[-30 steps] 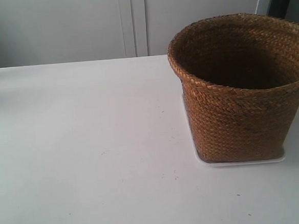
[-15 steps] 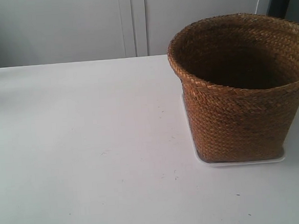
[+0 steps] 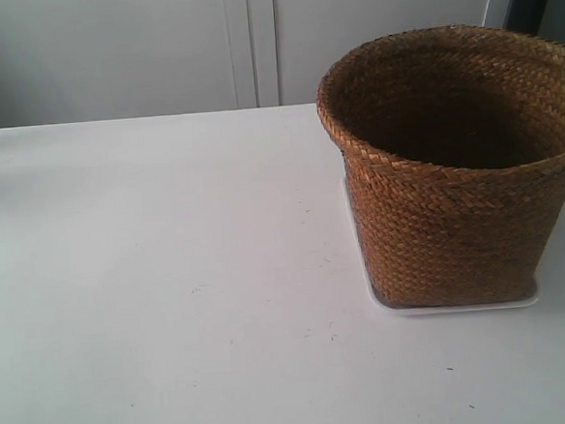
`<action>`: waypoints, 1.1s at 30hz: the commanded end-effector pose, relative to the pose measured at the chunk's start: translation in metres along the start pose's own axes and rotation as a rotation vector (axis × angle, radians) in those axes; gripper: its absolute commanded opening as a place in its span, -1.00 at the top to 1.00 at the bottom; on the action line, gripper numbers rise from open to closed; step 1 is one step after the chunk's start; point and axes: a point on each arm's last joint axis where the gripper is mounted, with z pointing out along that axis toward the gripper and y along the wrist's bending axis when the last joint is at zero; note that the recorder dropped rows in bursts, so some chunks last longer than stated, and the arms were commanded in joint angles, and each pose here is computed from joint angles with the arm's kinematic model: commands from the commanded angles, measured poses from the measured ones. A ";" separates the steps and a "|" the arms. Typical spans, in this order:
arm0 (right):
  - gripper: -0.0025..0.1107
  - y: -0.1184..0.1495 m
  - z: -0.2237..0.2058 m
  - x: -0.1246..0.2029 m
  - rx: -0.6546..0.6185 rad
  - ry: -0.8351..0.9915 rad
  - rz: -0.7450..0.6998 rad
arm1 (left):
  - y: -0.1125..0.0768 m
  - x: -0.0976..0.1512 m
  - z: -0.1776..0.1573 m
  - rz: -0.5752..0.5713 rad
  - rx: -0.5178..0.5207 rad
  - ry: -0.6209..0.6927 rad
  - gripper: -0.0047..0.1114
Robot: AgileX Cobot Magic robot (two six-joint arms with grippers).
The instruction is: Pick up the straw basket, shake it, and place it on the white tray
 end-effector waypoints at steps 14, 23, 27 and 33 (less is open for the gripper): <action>-0.90 0.016 0.001 -0.003 -0.251 -0.167 0.103 | -0.001 0.004 0.000 -0.012 0.007 0.031 -0.28; -0.90 -0.015 0.004 0.076 -0.111 -0.188 0.036 | -0.001 0.004 0.000 -0.014 0.007 0.031 -0.28; -0.90 -0.038 -0.002 0.122 0.115 -0.015 0.352 | -0.001 0.004 0.000 -0.014 0.007 0.031 -0.28; -0.90 -0.036 -0.004 0.142 0.124 0.149 0.430 | -0.001 0.004 0.000 -0.014 0.007 0.031 -0.28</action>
